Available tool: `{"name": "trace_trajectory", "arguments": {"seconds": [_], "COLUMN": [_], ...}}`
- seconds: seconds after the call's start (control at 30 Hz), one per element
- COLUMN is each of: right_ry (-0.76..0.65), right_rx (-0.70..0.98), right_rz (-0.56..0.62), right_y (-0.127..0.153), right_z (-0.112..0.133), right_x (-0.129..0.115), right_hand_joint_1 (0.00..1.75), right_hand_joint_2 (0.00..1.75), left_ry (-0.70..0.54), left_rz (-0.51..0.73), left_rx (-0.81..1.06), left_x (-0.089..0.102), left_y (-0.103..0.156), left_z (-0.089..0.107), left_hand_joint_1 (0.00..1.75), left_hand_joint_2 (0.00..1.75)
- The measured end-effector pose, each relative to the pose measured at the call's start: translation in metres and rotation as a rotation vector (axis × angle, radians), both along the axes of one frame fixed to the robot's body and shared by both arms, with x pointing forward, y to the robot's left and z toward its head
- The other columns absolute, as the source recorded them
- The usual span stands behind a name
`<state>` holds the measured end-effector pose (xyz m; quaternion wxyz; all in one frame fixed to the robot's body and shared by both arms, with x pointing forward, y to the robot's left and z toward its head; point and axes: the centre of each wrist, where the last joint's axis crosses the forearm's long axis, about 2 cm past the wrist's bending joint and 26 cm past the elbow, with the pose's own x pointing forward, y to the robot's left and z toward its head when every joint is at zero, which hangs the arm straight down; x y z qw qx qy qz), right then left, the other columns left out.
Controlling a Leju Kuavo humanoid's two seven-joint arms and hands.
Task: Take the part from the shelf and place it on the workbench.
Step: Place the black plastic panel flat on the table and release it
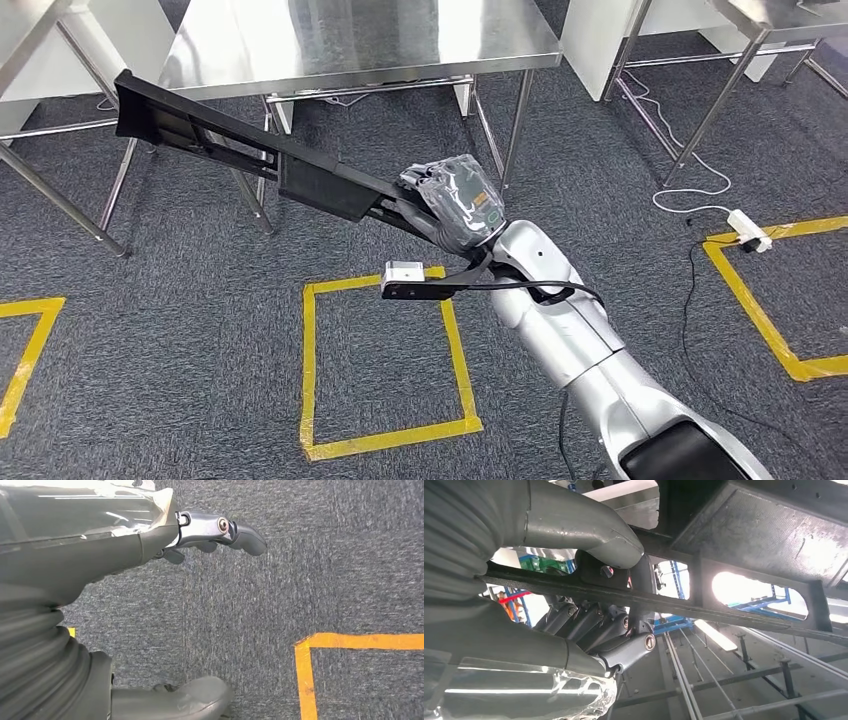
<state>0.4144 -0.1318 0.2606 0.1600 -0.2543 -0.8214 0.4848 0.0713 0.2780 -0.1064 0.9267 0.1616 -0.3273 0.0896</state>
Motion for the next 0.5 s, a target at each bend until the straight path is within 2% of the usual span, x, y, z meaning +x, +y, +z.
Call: {"name": "trace_trajectory", "arguments": {"seconds": [0.3, 0.5], "right_ry": [-0.007, 0.013], "right_rx": [0.001, 0.000], "right_rz": [-0.003, -0.015], "right_y": [-0.0013, -0.0082], "right_z": [0.0029, -0.0046], "right_x": [0.0014, 0.0013], "right_hand_joint_1": [1.75, 1.75], "right_hand_joint_2": [1.75, 1.75], "left_ry": [-0.001, 0.012], "left_rz": [0.002, -0.006], "left_rx": [-0.001, -0.007], "left_x": [0.0022, 0.0030], "left_y": [0.0003, -0.0005], "left_z": [0.0004, 0.0005], "left_hand_joint_1": [0.00, 0.00], "left_hand_joint_2": [1.75, 1.75]}}
